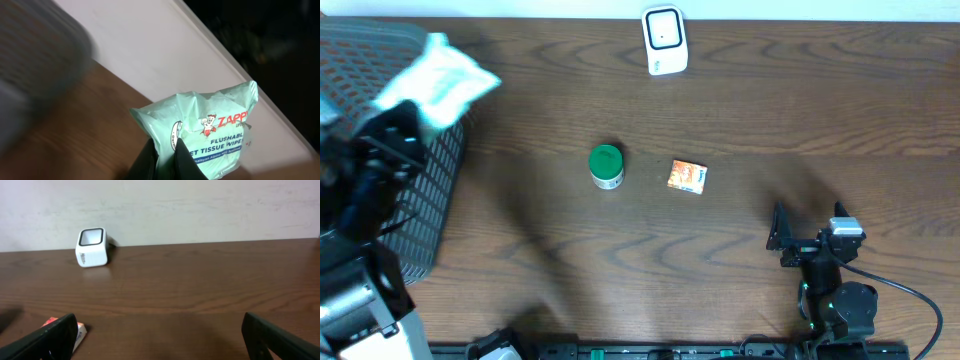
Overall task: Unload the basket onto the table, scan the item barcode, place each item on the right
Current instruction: 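Carry the wipes pack past the scanner with the left gripper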
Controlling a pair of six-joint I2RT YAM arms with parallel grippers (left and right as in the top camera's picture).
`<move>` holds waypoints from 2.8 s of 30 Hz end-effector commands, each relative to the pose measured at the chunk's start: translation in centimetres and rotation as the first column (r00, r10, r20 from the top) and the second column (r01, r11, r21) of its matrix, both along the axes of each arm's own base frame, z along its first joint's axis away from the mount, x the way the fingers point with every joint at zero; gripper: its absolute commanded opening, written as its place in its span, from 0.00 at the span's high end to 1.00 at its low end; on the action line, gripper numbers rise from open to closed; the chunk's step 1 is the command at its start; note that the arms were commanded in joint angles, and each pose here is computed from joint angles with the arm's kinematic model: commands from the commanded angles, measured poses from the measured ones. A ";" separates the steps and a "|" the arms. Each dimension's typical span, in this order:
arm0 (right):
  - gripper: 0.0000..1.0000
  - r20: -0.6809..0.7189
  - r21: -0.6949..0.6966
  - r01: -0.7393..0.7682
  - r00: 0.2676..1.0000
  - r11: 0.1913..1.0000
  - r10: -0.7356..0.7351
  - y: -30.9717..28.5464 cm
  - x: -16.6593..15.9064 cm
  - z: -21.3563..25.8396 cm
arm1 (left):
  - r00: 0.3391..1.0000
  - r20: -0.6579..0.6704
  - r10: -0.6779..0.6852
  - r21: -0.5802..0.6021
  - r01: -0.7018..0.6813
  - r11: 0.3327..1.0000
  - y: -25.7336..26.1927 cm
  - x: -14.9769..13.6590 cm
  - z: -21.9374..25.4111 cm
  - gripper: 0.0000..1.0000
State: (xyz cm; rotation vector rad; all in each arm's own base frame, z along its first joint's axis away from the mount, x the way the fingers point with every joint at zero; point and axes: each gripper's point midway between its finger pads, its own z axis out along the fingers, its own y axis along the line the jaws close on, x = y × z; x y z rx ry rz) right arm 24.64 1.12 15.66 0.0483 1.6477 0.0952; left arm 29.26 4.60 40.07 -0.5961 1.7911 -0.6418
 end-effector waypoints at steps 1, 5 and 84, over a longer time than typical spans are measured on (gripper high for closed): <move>0.01 -0.002 -0.006 0.007 1.000 1.000 -0.007 -0.2 0.0 -0.1 | 0.982 -0.001 -0.188 -0.017 0.188 0.982 -5.1 0.6 0.1 0.93; 0.01 -0.002 -0.006 0.007 1.000 1.000 -0.007 -0.2 0.0 -0.1 | 0.931 -0.045 -0.363 -0.022 0.363 0.932 -10.3 1.5 -1.3 0.93; 0.01 -0.002 -0.006 0.007 1.000 1.000 -0.007 -0.2 0.0 -0.1 | 0.559 -0.596 -0.577 0.055 0.745 0.665 -39.2 8.4 -36.9 0.00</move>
